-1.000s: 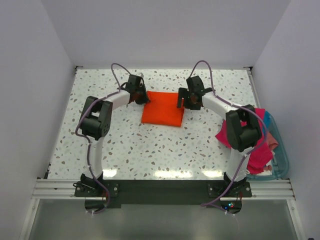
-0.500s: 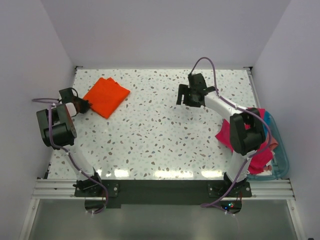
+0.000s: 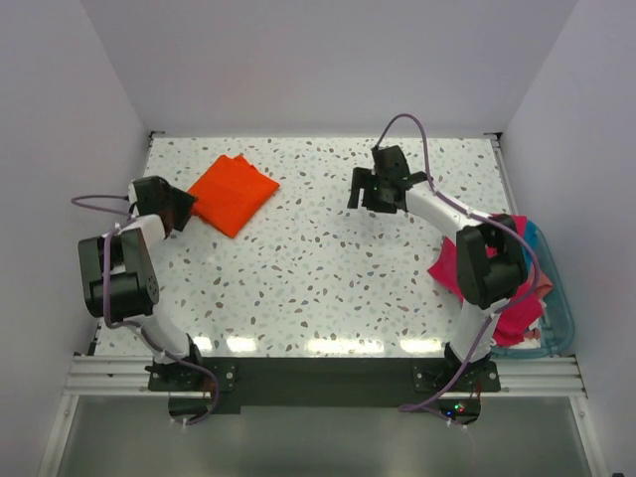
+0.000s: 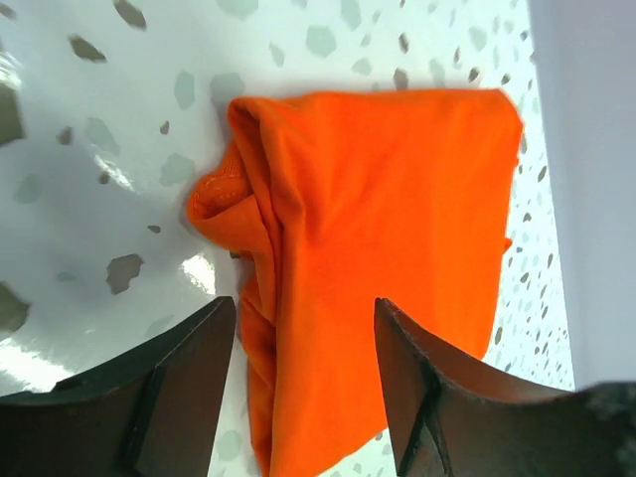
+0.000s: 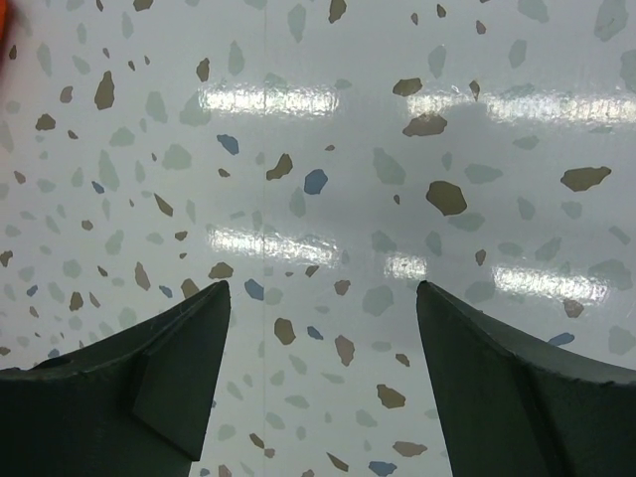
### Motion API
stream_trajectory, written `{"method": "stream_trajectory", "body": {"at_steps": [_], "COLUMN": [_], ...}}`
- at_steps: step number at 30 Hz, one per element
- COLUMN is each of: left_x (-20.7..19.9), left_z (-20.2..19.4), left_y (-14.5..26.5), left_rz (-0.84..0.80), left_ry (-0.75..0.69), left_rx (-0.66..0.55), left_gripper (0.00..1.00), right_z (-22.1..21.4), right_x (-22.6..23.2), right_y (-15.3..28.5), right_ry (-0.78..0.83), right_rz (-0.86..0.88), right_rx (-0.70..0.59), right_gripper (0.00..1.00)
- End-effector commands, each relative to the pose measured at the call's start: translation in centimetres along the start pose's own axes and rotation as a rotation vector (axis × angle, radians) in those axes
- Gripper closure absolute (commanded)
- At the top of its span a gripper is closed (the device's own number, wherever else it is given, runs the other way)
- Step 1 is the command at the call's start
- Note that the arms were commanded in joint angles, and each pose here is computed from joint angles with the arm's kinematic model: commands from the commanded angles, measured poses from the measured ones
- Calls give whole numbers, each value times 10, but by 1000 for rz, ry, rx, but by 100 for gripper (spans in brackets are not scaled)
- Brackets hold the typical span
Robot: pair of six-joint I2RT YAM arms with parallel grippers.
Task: Fold and stack the t-shirts
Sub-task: Neatly place the folded tshirt to the corner
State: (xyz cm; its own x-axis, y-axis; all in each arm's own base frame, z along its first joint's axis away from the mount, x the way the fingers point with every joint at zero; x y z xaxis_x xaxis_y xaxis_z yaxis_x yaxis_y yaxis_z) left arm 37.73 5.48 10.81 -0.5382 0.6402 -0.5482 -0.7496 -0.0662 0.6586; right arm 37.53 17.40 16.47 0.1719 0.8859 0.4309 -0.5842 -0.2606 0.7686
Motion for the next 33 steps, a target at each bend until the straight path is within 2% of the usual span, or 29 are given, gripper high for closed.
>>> {"method": "stream_trajectory", "body": {"at_steps": [1,2,6,8,9,12,15,18,24,28,33], "left_x": [-14,-12,-34,-56,-70,-101,-118,-124,-126,-123,-116], "left_z": [30,29,47,47,53,36,9,-20,-62,-76,-78], "left_y": [40,47,80,88,92,67,42,20,0,-9,-23], "left_rz": [77,145,204,148,119,99,86,62,74,88,199], "left_ry": [-99,-121,-301,-410,-526,-790,-986,-1117,-1280,-1319,-1313], "left_rx": [-170,-184,-304,-342,-357,-244,-87,61,185,222,214], "left_gripper": [36,34,23,21,21,21,20,19,17,17,17], "right_z": [15,15,18,21,21,24,26,26,25,23,23], "right_x": [20,22,24,25,25,27,29,29,28,26,26], "right_y": [20,22,31,35,36,39,42,44,45,45,45], "right_ry": [24,26,27,29,33,39,43,50,60,60,57], "right_rz": [88,93,103,110,109,107,114,115,115,116,119], "right_rx": [-67,-69,-80,-93,-94,-102,-102,-101,-103,-101,-102], "right_gripper": [21,21,21,21,21,20,20,20,20,20,20]}}
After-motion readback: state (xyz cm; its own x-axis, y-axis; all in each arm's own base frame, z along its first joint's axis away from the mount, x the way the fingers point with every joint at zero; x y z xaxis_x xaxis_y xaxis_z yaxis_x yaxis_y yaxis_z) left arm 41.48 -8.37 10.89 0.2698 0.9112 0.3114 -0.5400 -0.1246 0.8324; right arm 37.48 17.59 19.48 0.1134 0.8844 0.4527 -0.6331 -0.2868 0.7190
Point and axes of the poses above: each gripper's point midway between its finger pads, its own y axis back along the fingers, its own x axis along the line the jaws close on, z = x × y, the point moved 9 cm from there along y, back along the fingers, and after that the axes turned 15 degrees about -y, right-handed, at the moved point
